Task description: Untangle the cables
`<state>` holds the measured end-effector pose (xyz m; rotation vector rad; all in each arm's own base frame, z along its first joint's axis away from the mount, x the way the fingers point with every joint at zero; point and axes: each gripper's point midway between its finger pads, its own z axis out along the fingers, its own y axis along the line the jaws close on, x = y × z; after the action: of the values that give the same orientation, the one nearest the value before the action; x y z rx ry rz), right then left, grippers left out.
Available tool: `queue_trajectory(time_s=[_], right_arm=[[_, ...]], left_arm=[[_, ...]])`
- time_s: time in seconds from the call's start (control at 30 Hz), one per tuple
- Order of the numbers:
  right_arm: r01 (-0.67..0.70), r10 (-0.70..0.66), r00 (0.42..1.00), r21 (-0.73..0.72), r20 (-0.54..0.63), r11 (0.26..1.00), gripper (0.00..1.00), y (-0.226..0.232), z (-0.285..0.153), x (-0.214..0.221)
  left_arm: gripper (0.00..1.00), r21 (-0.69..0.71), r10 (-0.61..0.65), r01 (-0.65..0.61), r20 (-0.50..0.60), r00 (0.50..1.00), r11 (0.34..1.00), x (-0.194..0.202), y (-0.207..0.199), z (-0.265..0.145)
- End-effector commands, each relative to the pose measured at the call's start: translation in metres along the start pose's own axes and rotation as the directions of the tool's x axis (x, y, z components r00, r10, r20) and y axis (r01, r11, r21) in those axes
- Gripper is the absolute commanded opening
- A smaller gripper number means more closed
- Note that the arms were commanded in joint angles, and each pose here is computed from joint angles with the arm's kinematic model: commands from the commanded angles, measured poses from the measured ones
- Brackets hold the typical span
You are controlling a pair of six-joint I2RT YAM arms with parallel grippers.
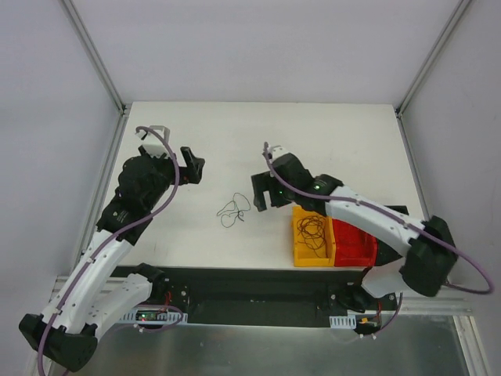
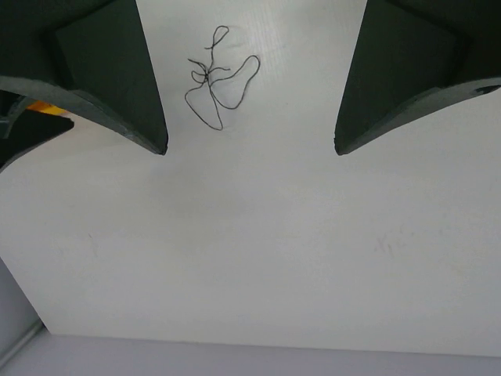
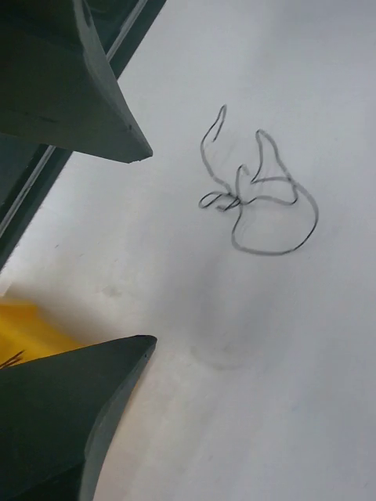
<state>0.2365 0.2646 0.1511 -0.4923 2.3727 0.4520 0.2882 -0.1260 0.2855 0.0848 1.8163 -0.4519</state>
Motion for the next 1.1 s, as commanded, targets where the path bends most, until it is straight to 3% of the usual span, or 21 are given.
queue_trajectory(time_s=[0.0,0.07,0.2,0.47,0.67,0.83,0.93,1.07], right_arm=[[0.02,-0.02,1.0,-0.12,0.004,0.993,0.95,0.054,0.042,-0.033],[0.037,-0.044,0.998,-0.125,-0.051,0.991,0.93,0.067,0.067,-0.031],[0.1,-0.117,0.982,-0.113,-0.148,0.989,0.78,0.08,0.096,-0.015],[0.064,-0.081,0.987,-0.124,-0.137,0.99,0.44,0.086,0.116,-0.009],[-0.114,0.095,0.984,-0.121,-0.148,0.986,0.45,0.091,0.138,-0.014],[-0.101,0.085,0.986,-0.102,-0.147,0.99,0.43,0.089,0.158,-0.016],[-0.115,0.093,0.982,-0.129,-0.161,0.985,0.31,0.093,0.165,-0.018],[-0.134,0.113,0.982,-0.138,-0.153,0.981,0.04,0.09,0.156,-0.022]], left_arm=[[0.88,-0.181,-0.015,0.042,0.147,0.989,0.983,-0.022,0.035,-0.015],[0.89,-0.184,-0.017,0.049,0.171,0.985,0.982,-0.024,0.036,-0.019],[0.9,-0.16,-0.023,0.048,0.157,0.987,0.986,-0.021,0.032,-0.014],[0.89,-0.1,-0.037,0.048,0.115,0.993,0.994,-0.015,0.02,-0.005],[0.89,-0.111,-0.03,0.043,0.112,0.993,0.993,-0.014,0.022,-0.004],[0.88,-0.113,-0.028,0.04,0.106,0.994,0.993,-0.012,0.023,-0.003],[0.88,-0.113,-0.029,0.04,0.094,0.995,0.993,-0.008,0.023,-0.001],[0.88,-0.074,-0.069,0.072,0.05,0.996,0.995,0.003,0.015,0.005]])
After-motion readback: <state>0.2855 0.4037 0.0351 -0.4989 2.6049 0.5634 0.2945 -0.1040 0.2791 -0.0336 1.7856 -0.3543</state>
